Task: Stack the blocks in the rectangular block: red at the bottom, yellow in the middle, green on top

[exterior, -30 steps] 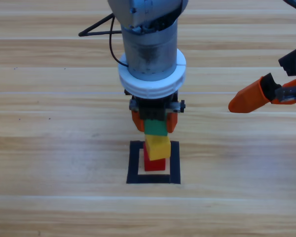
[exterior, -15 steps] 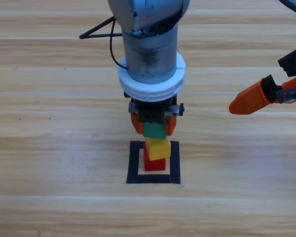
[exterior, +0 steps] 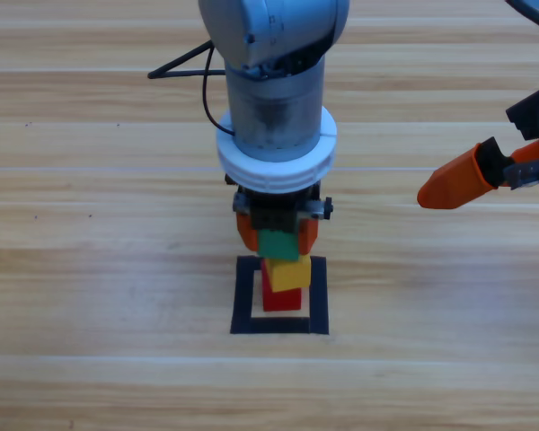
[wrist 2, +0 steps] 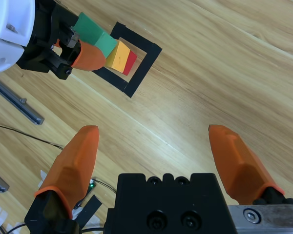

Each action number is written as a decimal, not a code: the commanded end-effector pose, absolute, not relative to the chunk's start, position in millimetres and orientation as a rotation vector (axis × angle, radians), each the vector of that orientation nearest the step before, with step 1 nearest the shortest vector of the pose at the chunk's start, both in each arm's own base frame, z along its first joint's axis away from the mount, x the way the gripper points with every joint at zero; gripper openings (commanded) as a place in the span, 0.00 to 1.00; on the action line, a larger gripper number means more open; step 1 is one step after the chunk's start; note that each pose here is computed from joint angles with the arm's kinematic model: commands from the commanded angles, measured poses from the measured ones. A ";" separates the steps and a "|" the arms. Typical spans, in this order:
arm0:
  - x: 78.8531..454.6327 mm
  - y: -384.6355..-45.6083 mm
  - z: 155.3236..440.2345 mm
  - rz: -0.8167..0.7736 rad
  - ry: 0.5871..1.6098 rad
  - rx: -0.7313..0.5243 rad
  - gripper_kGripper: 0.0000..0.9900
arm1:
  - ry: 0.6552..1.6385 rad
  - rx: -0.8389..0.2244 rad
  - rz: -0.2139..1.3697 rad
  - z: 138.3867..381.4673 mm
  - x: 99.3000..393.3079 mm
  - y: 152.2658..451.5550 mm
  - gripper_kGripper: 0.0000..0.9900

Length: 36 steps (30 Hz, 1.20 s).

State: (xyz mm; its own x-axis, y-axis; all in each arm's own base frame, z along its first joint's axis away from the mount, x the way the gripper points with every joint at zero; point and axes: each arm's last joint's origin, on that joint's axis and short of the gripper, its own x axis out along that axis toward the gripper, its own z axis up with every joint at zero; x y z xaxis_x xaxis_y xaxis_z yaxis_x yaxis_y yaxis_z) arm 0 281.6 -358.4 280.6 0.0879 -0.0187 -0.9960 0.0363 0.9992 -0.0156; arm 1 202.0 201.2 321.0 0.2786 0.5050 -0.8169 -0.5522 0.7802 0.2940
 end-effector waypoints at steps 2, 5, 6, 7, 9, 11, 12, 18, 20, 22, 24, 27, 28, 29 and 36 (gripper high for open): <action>288.9 -360.2 250.1 0.013 1.525 0.066 0.00 | 1.107 -0.045 0.697 312.7 204.9 193.6 1.00; 289.1 -360.3 248.0 0.017 1.526 0.070 0.00 | 1.107 -0.047 0.700 312.7 204.6 193.9 1.00; 289.4 -360.7 247.3 0.017 1.526 0.070 0.00 | 1.105 -0.047 0.700 313.1 204.8 194.1 1.00; 289.4 -360.7 247.3 0.017 1.526 0.070 0.00 | 1.106 -0.045 0.698 313.1 205.1 193.8 1.00; 289.4 -360.9 247.3 0.015 1.527 0.068 0.00 | 1.107 -0.047 0.700 312.7 205.4 194.6 1.00; 289.8 -361.5 246.9 0.014 1.526 0.064 0.00 | 1.112 -0.048 0.696 310.9 207.1 195.5 1.00; 290.1 -361.8 246.5 0.014 1.526 0.064 0.00 | 1.114 -0.049 0.696 310.5 207.7 196.1 1.00; 290.6 -363.7 244.0 0.013 1.528 0.066 0.00 | 1.123 -0.055 0.687 306.9 211.4 199.0 1.00; 290.7 -363.9 243.3 0.013 1.529 0.067 0.00 | 1.117 -0.060 0.680 307.7 211.4 198.9 1.00; 291.7 -363.9 240.8 0.017 1.532 0.069 0.00 | 1.118 -0.062 0.674 306.7 212.0 198.5 1.00; 291.2 -364.5 240.1 0.017 1.533 0.071 0.02 | 1.118 -0.063 0.672 306.7 212.0 198.4 1.00; 290.6 -363.7 242.6 0.018 1.530 0.064 0.13 | 1.118 -0.063 0.672 306.7 212.0 198.4 1.00; 290.2 -363.3 244.0 0.019 1.529 0.061 0.22 | 1.117 -0.064 0.671 306.7 212.1 198.4 1.00; 290.1 -363.1 244.7 0.020 1.528 0.059 0.33 | 1.117 -0.065 0.672 306.7 211.8 198.7 1.00; 284.9 -356.2 260.7 0.014 1.510 0.040 0.96 | 1.119 -0.065 0.672 306.3 212.4 199.2 1.00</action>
